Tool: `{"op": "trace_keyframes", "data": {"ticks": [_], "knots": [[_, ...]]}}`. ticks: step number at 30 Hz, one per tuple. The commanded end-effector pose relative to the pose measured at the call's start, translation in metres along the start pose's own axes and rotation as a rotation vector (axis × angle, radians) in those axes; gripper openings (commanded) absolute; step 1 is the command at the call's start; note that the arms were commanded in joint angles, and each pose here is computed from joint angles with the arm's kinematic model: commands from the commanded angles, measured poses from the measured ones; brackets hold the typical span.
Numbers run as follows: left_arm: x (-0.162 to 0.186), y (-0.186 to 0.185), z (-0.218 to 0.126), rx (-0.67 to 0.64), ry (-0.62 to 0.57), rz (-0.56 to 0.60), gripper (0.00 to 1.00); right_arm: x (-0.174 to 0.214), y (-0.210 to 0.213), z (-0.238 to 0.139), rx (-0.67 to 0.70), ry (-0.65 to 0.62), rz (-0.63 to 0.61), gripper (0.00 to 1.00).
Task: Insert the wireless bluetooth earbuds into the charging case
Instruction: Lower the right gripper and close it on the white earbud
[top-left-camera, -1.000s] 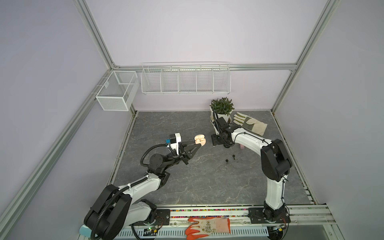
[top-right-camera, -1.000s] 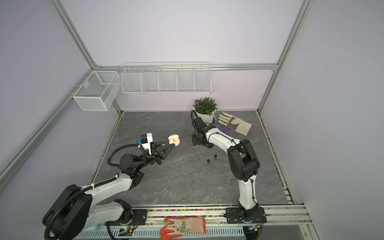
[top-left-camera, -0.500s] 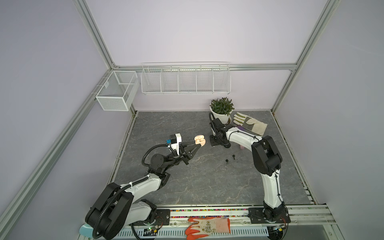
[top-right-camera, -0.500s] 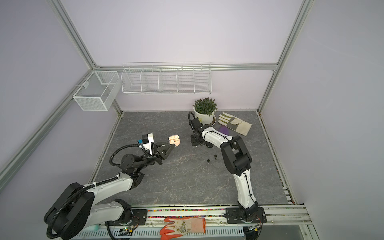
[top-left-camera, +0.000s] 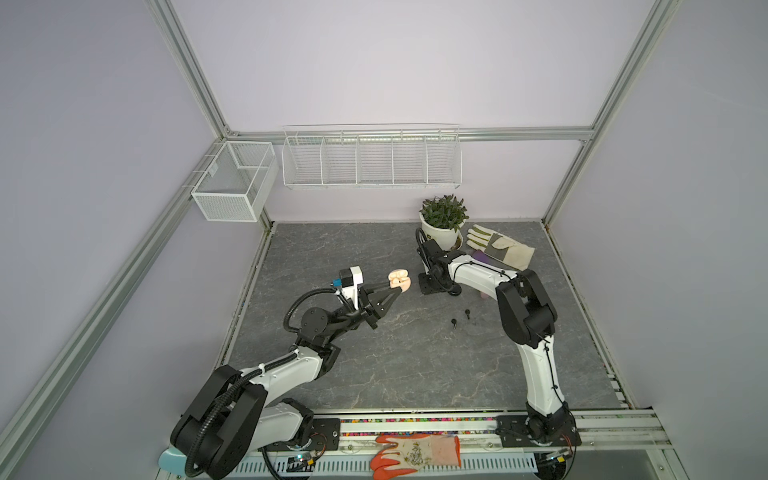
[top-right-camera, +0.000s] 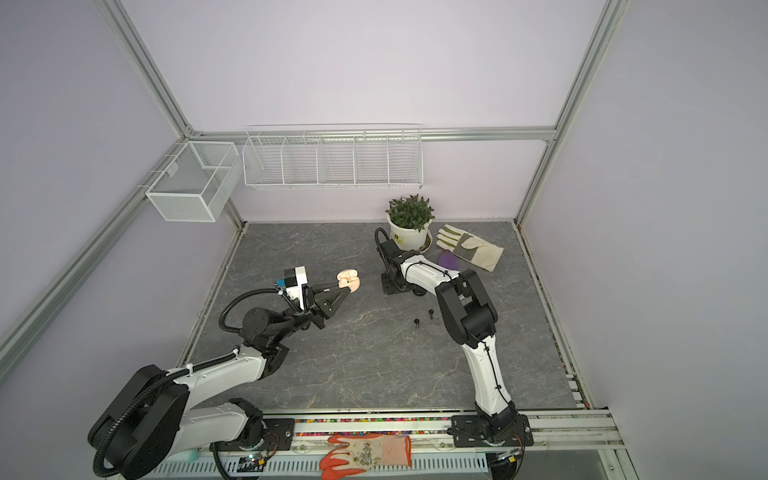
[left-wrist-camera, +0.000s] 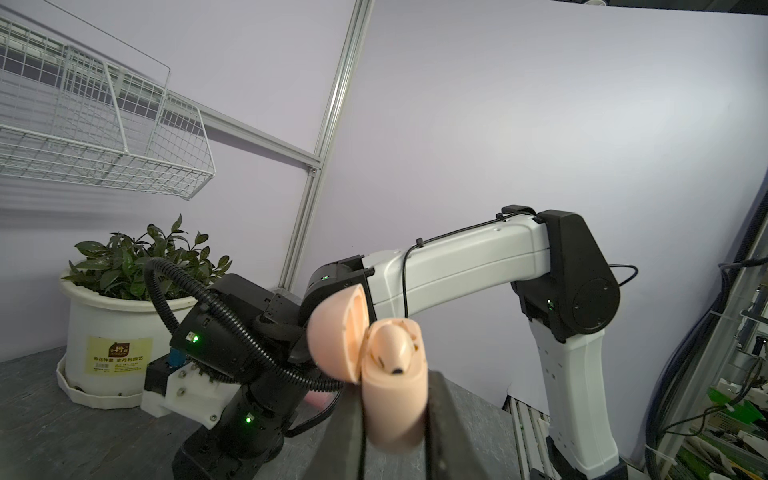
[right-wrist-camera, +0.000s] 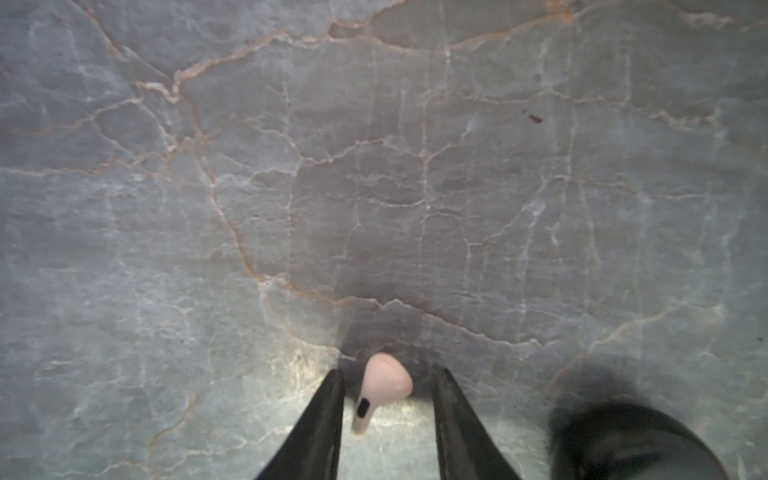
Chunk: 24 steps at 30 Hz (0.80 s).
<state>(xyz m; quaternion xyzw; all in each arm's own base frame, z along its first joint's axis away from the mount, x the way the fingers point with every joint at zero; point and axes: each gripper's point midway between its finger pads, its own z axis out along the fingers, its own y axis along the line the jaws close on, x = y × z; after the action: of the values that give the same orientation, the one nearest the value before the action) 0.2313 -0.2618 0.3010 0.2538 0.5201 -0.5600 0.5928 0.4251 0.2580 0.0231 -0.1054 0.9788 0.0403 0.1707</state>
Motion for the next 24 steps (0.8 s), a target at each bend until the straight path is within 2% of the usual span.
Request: {"op": "trace_keyframes", "data": {"ticks": [1,13,24], "knots": [[-0.005,-0.005,0.0,0.013,-0.021,0.018,0.0,0.002,0.001,0.008,0.011,0.017,0.004,0.35],[-0.003,-0.003,-0.003,-0.001,-0.024,0.016,0.0,0.002,0.004,0.014,0.012,0.02,-0.013,0.27],[-0.002,-0.004,-0.011,-0.02,-0.033,0.002,0.0,0.007,0.013,0.003,0.007,0.019,-0.036,0.22]]}}
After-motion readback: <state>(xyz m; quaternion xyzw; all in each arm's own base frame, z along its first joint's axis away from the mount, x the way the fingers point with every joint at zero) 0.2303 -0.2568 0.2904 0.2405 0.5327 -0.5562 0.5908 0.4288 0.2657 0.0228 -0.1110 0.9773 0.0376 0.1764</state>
